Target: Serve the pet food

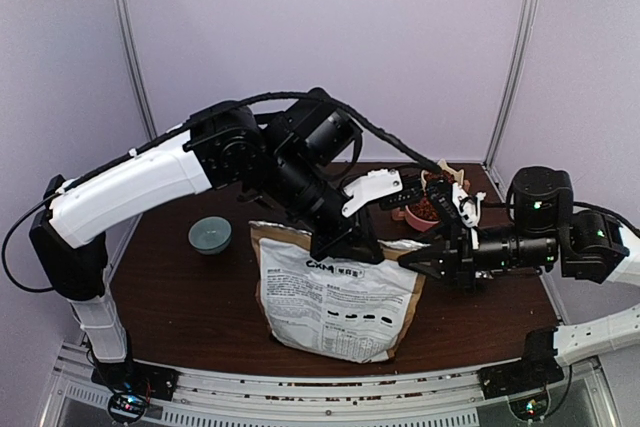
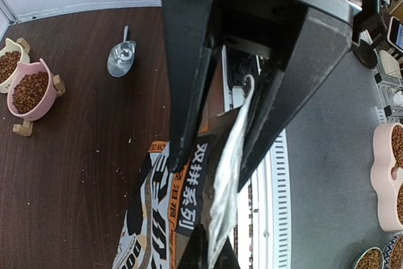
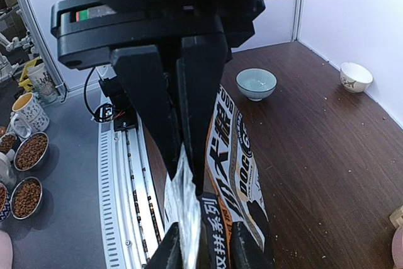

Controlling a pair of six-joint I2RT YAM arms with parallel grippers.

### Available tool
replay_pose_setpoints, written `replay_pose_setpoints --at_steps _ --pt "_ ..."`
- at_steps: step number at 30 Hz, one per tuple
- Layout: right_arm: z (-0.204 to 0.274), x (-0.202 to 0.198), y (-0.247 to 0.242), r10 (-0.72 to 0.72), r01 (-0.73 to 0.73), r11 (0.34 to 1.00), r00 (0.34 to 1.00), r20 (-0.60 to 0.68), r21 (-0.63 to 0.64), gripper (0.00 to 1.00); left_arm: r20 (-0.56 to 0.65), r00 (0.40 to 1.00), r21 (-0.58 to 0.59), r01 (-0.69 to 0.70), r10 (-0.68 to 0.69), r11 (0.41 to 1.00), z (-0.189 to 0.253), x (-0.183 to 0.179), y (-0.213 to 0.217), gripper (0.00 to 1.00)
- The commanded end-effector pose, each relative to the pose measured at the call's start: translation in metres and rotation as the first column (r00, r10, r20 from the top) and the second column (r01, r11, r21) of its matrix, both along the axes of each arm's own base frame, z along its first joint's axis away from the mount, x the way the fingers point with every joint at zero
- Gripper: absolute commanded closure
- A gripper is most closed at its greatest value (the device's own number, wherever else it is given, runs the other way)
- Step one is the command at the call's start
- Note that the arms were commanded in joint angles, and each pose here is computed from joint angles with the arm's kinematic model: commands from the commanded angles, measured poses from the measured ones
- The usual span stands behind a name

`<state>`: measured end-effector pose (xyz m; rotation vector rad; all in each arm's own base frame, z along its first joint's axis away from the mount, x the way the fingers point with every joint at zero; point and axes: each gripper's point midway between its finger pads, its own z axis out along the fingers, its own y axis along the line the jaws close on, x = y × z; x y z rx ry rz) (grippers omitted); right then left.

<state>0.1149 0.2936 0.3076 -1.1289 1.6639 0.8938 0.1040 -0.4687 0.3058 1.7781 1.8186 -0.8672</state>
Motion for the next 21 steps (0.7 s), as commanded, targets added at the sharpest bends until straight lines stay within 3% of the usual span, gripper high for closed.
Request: replay_pose_setpoints --at_steps 1,6,14,17,21 --pt "0.014 -0.001 0.007 0.027 -0.029 0.997 0.999 0.027 0.066 0.78 0.007 1.0 -0.159 0.029 -0.028 0.987 0.051 -0.008 -0.006 1.0" --pt "0.017 -0.001 0.014 0.039 -0.041 0.995 0.999 0.023 0.086 0.83 0.01 0.999 -0.157 0.033 -0.032 0.987 0.05 -0.008 -0.007 1.0" --pt "0.01 -0.002 0.019 0.057 -0.058 0.997 0.998 0.005 0.057 1.0 0.018 0.999 -0.158 0.029 -0.027 0.987 0.051 -0.007 -0.006 1.0" --pt "0.01 -0.001 0.016 0.045 -0.045 0.997 0.999 0.01 0.059 1.0 0.029 0.999 -0.142 0.023 -0.019 0.99 0.047 -0.005 -0.004 1.0" --pt "0.014 0.0 0.009 0.026 -0.028 0.997 0.999 0.024 0.071 1.0 0.076 0.996 -0.078 -0.031 0.037 0.996 0.035 0.013 0.008 0.88"
